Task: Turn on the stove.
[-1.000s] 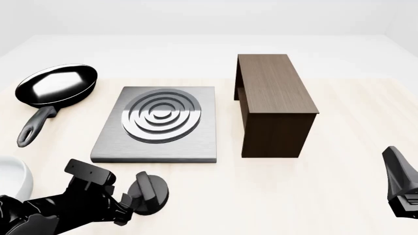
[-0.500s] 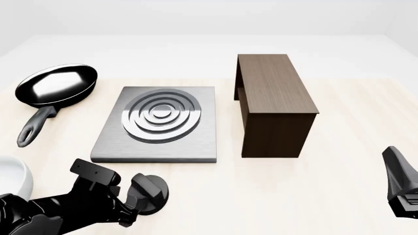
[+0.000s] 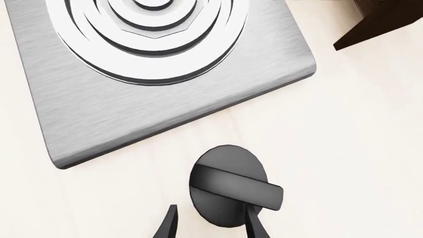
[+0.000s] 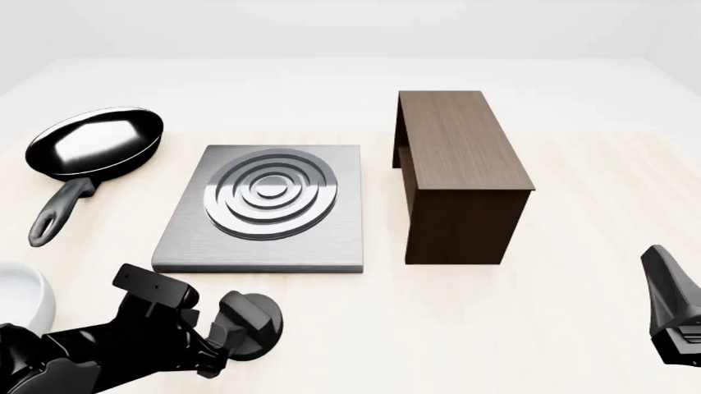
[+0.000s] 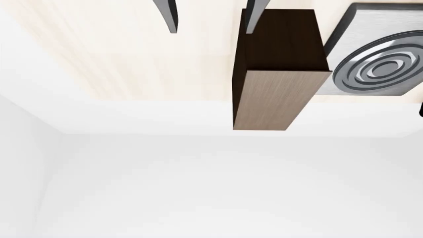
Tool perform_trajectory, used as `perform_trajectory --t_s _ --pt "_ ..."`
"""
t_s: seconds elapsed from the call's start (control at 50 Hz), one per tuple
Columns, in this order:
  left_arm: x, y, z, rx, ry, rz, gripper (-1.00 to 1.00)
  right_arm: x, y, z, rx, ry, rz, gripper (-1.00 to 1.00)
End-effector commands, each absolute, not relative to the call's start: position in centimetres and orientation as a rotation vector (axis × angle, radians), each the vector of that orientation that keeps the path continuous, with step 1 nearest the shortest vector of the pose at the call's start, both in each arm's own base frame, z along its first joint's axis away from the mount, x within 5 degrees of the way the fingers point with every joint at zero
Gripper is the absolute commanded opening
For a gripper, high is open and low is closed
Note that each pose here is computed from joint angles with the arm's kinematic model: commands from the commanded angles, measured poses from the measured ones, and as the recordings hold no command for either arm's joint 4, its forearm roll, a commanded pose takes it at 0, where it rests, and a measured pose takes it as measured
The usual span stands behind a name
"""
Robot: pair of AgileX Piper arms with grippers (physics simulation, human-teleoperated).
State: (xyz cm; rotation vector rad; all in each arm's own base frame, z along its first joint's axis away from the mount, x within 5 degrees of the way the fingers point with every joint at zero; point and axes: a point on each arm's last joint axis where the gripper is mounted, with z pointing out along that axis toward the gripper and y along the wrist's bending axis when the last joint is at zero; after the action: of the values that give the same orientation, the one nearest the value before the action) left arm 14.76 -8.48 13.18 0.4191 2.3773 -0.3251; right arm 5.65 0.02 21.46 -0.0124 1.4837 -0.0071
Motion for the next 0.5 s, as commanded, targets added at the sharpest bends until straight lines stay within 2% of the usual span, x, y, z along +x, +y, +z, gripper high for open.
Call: perform_trajectory --t_s 0.02,0.5 --pt "14.4 -8.1 13.6 0.409 2.376 -0.323 1.0 5.7 0.0 21.5 -0.012 1.484 -0.007 1.0" --pt "13.4 -4.6 15.4 0.273 2.348 -0.213 1.0 5.7 0.0 21.5 -0.012 1.484 -0.007 1.0"
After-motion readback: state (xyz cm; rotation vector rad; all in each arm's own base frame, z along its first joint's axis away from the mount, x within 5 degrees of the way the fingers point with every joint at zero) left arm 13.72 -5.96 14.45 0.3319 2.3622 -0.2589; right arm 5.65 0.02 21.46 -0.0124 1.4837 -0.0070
